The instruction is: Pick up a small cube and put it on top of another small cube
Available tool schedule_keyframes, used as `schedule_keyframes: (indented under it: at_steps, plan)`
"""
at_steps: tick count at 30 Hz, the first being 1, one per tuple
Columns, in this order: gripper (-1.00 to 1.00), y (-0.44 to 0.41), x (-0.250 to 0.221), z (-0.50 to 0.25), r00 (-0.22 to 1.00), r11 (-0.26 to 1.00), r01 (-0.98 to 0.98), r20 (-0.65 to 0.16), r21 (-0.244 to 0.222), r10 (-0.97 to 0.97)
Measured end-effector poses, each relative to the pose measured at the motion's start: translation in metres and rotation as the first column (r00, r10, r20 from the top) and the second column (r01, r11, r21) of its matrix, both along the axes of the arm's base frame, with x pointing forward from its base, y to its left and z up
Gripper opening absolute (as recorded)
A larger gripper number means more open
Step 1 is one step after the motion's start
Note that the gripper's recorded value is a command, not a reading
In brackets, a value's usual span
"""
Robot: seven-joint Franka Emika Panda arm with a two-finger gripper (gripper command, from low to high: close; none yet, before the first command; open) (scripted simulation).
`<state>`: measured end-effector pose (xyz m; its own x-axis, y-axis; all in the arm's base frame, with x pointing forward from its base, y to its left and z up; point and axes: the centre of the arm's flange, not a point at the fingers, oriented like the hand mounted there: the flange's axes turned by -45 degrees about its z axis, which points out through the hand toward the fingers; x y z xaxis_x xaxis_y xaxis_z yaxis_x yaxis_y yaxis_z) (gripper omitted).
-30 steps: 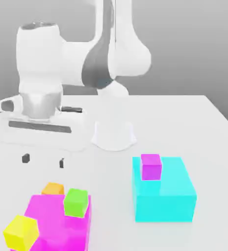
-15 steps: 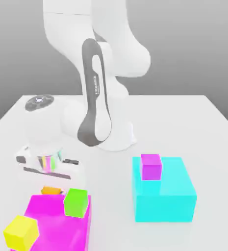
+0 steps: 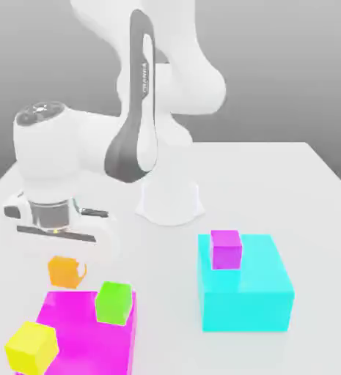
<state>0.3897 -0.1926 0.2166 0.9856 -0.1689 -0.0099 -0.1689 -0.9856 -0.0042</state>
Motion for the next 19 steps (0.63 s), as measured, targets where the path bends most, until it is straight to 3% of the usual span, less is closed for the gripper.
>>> schedule_keyframes:
  at_steps: [11,14,15,19]
  plan:
    - [-1.00,-0.004,0.117,0.076,0.972,0.972,-0.233,0.009,-0.002,0.234]
    - [-1.00,-0.002,0.125,0.043,0.968,0.968,-0.251,0.011,-0.003,0.251]
    - [1.00,-0.002,0.125,0.030,0.968,0.968,-0.251,0.010,-0.003,0.251]
    - [1.00,-0.002,0.125,0.030,0.968,0.968,-0.251,0.010,-0.003,0.251]
